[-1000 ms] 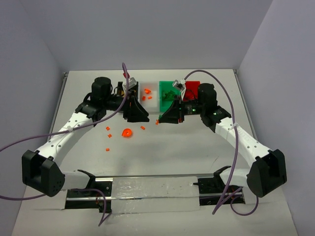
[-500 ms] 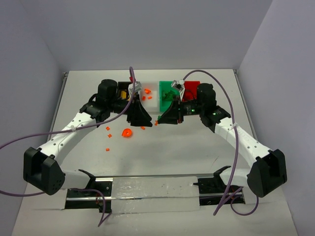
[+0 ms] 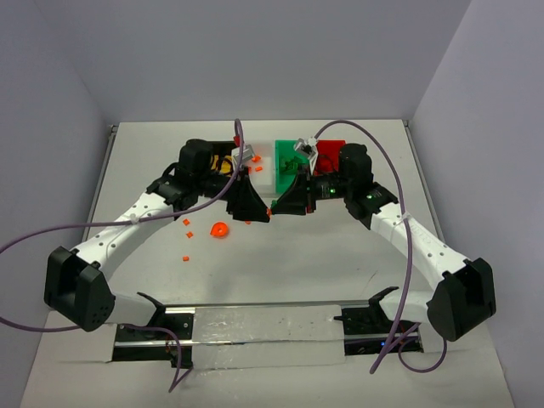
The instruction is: Sort the legos into containers by color
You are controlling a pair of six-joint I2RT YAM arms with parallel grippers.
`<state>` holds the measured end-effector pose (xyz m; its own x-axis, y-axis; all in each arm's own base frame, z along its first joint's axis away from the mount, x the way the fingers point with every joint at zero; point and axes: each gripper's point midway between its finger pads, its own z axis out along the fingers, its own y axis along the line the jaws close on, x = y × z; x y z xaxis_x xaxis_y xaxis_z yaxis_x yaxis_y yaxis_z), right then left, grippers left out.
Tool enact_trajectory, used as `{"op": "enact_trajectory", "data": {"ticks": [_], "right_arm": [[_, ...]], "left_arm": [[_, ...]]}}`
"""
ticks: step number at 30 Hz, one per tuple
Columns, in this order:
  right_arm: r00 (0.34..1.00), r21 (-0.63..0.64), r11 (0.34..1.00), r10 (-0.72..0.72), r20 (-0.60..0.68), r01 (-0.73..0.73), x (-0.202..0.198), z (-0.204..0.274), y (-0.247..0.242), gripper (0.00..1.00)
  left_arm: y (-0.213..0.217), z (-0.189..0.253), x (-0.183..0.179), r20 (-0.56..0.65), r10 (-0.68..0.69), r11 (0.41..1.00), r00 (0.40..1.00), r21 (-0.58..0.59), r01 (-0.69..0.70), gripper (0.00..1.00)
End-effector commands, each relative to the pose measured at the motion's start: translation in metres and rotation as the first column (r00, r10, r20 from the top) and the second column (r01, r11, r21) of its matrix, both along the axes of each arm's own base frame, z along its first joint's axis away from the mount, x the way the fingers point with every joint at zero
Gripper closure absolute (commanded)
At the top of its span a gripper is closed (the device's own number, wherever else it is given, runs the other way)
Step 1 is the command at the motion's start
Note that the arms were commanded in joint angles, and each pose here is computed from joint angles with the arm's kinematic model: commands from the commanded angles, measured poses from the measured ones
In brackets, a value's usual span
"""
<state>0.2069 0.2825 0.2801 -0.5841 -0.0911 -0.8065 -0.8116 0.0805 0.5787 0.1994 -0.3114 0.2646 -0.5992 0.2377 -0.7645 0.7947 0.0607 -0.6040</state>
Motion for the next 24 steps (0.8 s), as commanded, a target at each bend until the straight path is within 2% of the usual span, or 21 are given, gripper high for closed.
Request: {"op": "enact_trajectory", "data": {"ticks": [1,10,15,19,23,24], "right_arm": [[0.997,0.038,0.999,0.015,0.079,-0.018,-0.002,0.027,0.003,1.00],[0.997,0.024,1.000,0.008,0.073,-0.010,0.001,0.021,0.003,1.00],[0.998,0.019,1.000,0.000,0.069,-0.001,0.003,0.018,0.004,1.00],[0.998,0.017,1.000,-0.002,0.065,0.000,0.003,0.018,0.004,1.00],[0.998,0.014,1.000,-0.002,0.063,0.002,0.004,0.017,0.004,1.00],[0.998,0.014,1.000,-0.003,0.066,0.002,0.004,0.018,0.004,1.00]], "left_arm": [[-0.010,0.022,0.000,0.057,-0.029,0.998,0.998,-0.046,0.031,0.36],[-0.012,0.027,-0.009,0.056,-0.065,0.995,0.996,-0.068,0.069,0.48],[-0.012,0.031,-0.012,0.055,-0.077,0.993,0.996,-0.080,0.081,0.62],[-0.011,0.032,-0.014,0.056,-0.084,0.992,0.995,-0.087,0.089,0.69],[-0.010,0.030,-0.018,0.061,-0.095,0.991,0.994,-0.089,0.101,0.85],[-0.009,0.028,-0.019,0.058,-0.096,0.991,0.994,-0.086,0.101,0.94]]}}
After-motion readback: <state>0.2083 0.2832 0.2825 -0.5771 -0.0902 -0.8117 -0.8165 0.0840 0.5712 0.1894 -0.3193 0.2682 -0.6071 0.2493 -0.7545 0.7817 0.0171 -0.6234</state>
